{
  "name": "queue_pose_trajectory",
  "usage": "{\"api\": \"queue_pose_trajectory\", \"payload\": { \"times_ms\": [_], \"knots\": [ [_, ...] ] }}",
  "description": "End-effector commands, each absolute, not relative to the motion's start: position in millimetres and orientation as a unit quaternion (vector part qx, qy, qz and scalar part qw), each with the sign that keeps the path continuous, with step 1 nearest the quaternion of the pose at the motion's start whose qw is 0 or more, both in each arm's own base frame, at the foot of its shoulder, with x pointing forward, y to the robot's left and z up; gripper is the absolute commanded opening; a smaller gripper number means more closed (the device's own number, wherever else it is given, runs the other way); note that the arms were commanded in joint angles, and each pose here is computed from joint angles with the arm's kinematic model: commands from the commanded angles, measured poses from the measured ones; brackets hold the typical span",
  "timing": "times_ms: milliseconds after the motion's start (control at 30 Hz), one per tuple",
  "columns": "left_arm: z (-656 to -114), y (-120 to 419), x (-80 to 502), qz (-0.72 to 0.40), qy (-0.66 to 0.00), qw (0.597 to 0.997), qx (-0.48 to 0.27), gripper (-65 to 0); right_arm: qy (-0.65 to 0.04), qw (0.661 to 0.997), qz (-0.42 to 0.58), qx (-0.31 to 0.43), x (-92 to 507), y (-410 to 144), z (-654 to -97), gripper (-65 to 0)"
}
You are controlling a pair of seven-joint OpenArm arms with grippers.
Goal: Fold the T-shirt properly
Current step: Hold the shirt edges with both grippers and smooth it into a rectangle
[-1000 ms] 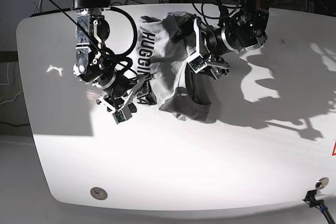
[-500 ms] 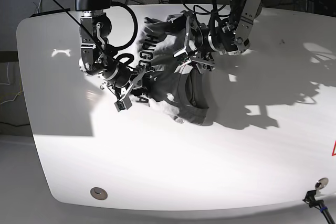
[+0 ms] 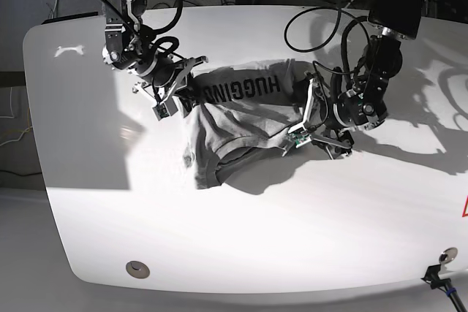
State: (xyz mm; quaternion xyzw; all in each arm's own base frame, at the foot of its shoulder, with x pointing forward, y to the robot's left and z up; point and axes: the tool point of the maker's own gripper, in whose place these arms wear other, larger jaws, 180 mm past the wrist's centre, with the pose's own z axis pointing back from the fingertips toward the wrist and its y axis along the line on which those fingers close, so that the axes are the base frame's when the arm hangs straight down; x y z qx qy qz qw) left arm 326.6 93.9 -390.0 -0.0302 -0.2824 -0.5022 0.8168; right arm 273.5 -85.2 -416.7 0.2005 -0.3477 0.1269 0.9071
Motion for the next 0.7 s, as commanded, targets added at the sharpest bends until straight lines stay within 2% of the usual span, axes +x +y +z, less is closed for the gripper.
{"api": "queue_pose_trajectory", "payload": {
  "times_ms": [0, 167, 300, 533, 667],
  "knots": [
    [-374, 95, 342, -0.502, -0.304, 0.81, -0.017, -9.1, -0.364, 0.901, 0.129, 0.198, 280, -86, -407, -62.6],
    [-335, 94, 352, -0.505, -0.354, 0.787, 0.006, -9.1, -0.367, 0.9, 0.13, 0.198, 282, -86, -405, -62.6],
    [-312, 97, 323, -0.483, -0.395, 0.781, 0.007, -9.1, -0.367, 0.9, 0.13, 0.197, 282, -87, -405, -62.6],
    [-358, 93, 263, -0.483, -0.334, 0.809, -0.034, -9.1, -0.367, 0.9, 0.131, 0.197, 282, -87, -405, -62.6],
    [-369, 93, 250, -0.481, -0.318, 0.816, -0.044, -9.1, -0.367, 0.9, 0.131, 0.197, 282, -87, -405, -62.6]
  ]
}}
